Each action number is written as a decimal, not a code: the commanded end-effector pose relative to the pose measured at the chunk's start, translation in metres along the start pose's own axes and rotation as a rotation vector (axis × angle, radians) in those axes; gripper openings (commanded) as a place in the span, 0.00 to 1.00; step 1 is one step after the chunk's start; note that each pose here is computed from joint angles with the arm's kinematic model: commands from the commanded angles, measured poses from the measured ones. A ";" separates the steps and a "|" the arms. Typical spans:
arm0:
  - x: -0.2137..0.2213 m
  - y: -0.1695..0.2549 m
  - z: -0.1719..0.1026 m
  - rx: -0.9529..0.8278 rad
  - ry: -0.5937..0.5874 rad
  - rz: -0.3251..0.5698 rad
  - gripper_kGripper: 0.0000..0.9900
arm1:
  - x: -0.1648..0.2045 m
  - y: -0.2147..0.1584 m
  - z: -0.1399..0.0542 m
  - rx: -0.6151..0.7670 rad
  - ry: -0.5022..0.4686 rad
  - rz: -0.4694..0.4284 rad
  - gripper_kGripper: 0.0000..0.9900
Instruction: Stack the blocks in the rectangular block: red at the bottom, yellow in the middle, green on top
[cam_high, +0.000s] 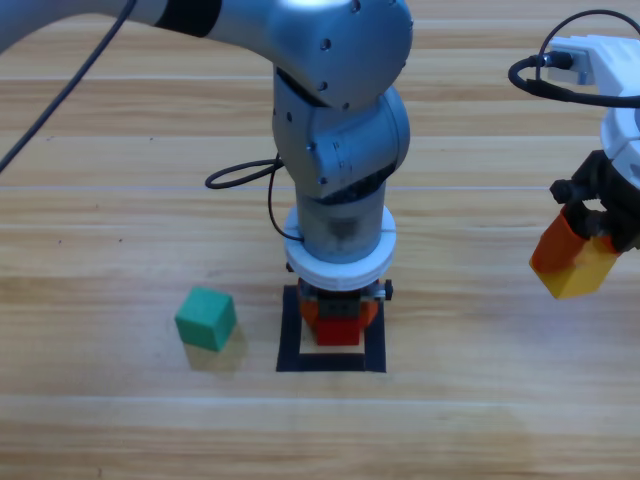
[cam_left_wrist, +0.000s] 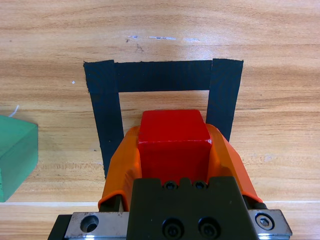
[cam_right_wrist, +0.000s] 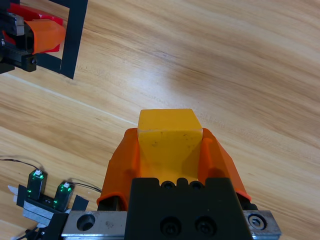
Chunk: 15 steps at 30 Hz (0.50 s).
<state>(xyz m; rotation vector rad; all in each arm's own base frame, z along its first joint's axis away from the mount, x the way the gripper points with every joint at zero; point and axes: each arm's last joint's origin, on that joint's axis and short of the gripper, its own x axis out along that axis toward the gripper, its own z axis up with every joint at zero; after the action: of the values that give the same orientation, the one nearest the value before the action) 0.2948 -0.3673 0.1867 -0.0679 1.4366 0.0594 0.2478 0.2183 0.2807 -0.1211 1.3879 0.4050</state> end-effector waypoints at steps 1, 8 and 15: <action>0.035 -0.007 -0.013 0.043 0.043 0.058 0.05 | 0.026 0.007 -0.001 -0.032 0.061 -0.016 0.19; 0.024 -0.009 -0.016 0.039 0.031 0.039 0.62 | 0.026 0.007 -0.002 -0.033 0.061 -0.016 0.19; 0.012 -0.004 -0.018 0.029 0.018 0.034 0.93 | 0.026 0.007 -0.001 -0.032 0.061 -0.016 0.19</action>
<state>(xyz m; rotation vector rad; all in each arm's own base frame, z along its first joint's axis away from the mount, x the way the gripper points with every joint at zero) 0.2943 -0.3671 0.1868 -0.0685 1.4365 0.0601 0.2479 0.2185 0.2807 -0.1205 1.3864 0.4056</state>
